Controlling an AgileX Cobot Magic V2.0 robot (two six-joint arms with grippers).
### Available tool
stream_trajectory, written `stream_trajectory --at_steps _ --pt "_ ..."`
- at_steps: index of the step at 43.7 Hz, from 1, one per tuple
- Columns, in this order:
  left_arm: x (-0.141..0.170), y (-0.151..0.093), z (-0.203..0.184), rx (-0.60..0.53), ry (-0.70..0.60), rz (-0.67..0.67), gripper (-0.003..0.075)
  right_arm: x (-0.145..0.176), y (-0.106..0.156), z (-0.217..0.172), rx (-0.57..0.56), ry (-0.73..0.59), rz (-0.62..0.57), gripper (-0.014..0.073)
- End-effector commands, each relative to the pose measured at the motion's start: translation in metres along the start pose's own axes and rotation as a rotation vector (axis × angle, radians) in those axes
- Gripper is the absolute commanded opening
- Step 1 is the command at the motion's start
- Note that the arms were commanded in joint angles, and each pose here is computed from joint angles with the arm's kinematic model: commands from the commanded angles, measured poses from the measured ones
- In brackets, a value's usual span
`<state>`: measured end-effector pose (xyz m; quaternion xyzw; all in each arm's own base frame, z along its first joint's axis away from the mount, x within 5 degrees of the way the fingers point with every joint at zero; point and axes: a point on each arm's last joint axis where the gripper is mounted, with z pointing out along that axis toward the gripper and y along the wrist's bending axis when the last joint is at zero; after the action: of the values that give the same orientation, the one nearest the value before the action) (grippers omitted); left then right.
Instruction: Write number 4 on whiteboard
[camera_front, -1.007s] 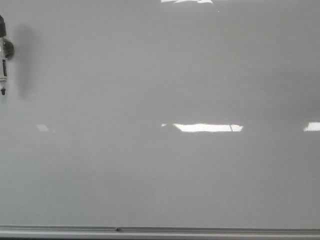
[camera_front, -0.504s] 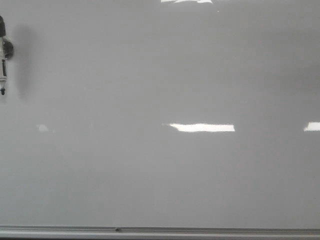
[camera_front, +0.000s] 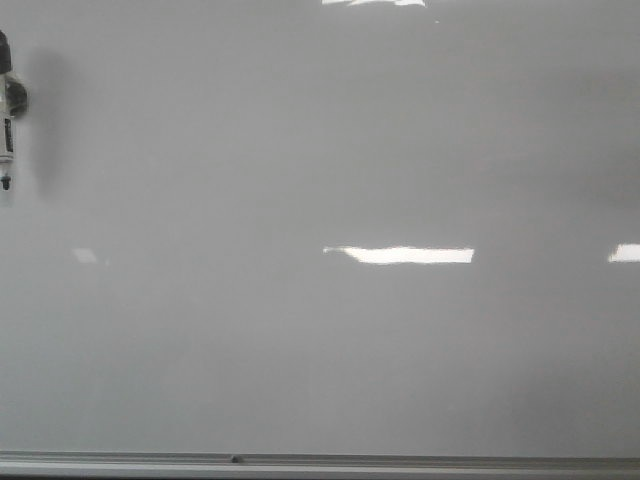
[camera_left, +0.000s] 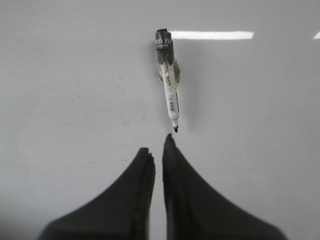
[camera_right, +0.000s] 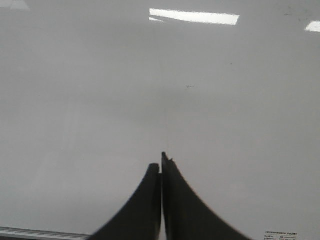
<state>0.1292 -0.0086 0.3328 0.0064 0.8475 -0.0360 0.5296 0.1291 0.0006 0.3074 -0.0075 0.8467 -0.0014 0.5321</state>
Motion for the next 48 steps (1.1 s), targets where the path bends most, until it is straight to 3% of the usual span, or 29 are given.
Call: stream_trajectory --at_steps 1,5,8,11,26,48 --pt "-0.016 -0.001 0.005 0.006 -0.072 -0.012 0.0317 -0.016 -0.001 -0.001 0.007 -0.1 0.005 0.0193" --pt "-0.018 -0.001 0.015 0.004 -0.072 -0.013 0.0498 -0.016 -0.001 -0.001 0.007 -0.101 0.005 0.039" --pt "-0.019 0.0 0.023 0.003 -0.067 -0.013 0.0547 -0.015 -0.001 -0.001 0.007 -0.099 0.005 0.0516" --pt "-0.02 0.0 0.031 0.001 -0.045 -0.014 0.0545 -0.015 -0.001 -0.001 0.007 -0.098 0.005 0.0569" --pt "-0.026 -0.01 0.089 0.043 0.08 -0.027 0.0543 -0.016 -0.001 -0.001 0.007 -0.103 0.005 0.0575" --pt "-0.035 -0.018 0.17 0.048 0.129 -0.038 0.0543 -0.016 -0.001 -0.001 0.007 -0.103 0.005 0.0575"
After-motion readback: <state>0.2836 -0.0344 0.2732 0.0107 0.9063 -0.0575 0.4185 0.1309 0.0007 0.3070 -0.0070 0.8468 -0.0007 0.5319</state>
